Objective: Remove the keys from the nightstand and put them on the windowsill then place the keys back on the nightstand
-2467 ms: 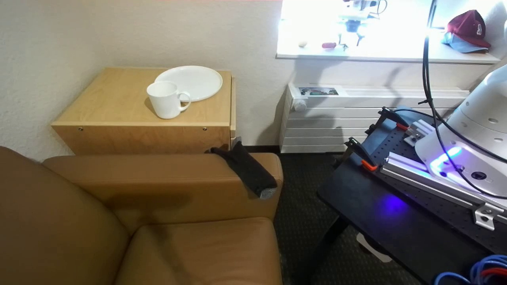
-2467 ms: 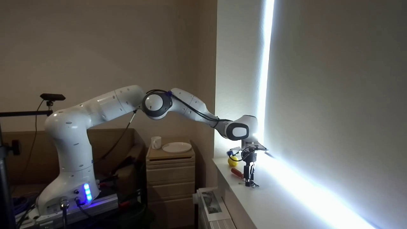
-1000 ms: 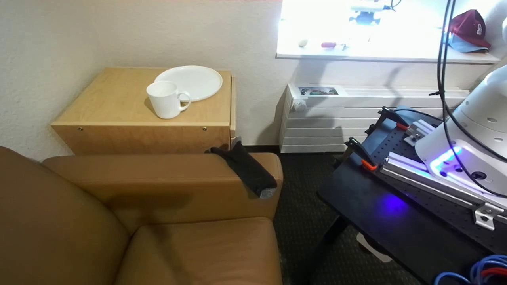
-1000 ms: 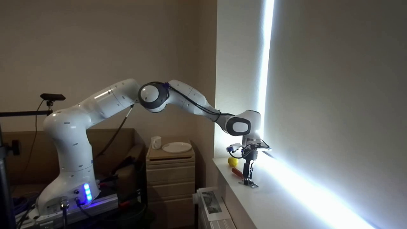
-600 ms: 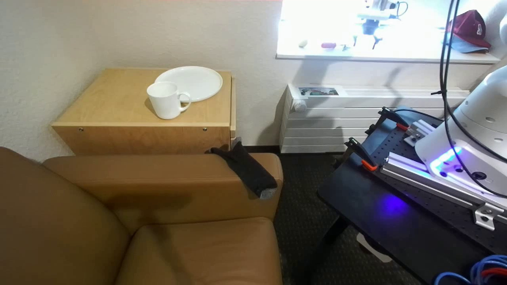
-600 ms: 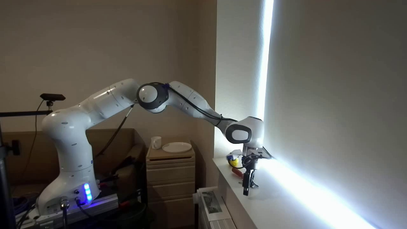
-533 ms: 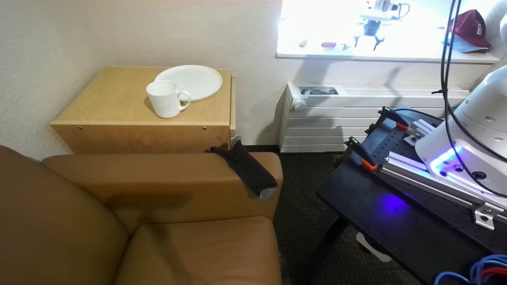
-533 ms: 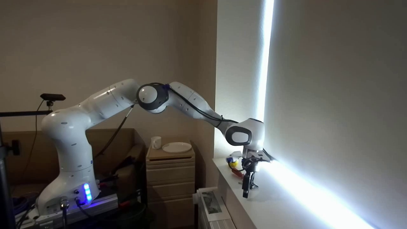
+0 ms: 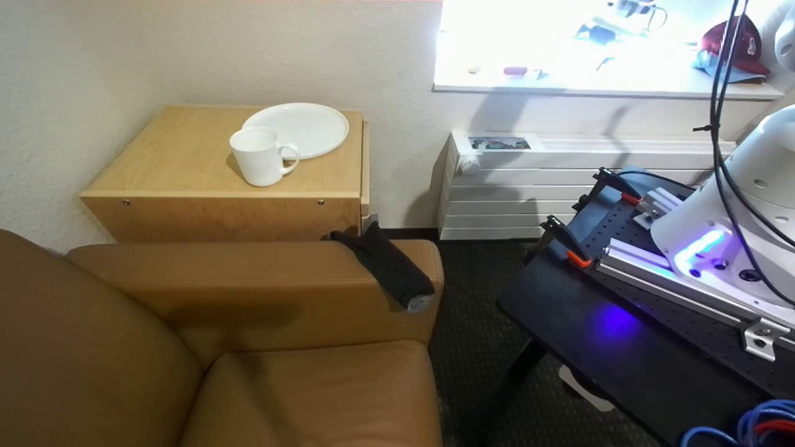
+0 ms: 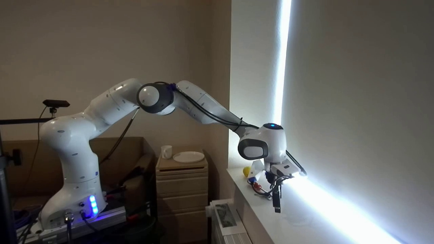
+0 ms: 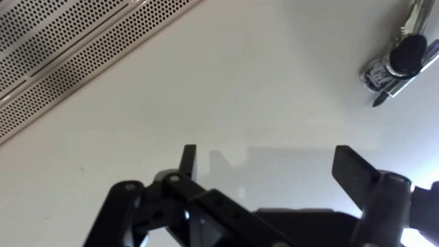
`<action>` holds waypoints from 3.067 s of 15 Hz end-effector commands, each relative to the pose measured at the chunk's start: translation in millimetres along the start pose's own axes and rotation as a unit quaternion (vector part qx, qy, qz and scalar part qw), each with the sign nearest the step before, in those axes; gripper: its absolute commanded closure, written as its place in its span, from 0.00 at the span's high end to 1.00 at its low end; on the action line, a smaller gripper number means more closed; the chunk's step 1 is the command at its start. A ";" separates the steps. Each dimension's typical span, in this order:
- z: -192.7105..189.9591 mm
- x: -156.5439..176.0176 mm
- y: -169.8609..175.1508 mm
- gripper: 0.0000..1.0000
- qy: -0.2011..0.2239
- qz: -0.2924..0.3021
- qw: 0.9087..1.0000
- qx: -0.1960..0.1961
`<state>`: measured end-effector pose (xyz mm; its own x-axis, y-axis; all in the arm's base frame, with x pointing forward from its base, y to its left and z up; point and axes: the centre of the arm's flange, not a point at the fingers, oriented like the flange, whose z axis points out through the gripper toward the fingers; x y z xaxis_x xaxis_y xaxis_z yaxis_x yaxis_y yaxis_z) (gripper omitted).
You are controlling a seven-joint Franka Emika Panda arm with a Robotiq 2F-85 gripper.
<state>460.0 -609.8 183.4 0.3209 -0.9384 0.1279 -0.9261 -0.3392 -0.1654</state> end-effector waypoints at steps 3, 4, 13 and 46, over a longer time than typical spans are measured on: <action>-15.6 -14.5 -20.4 1.00 0.006 -0.024 0.999 0.024; -17.1 -20.7 -30.3 1.00 0.006 -0.030 0.999 0.026; 25.2 -103.6 -127.3 1.00 -0.031 -0.140 0.990 -0.017; 42.8 -73.3 -95.5 0.24 -0.009 -0.118 0.991 -0.063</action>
<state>535.7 -510.3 157.9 0.5239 -0.8417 0.1304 -0.8490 -0.5284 0.0006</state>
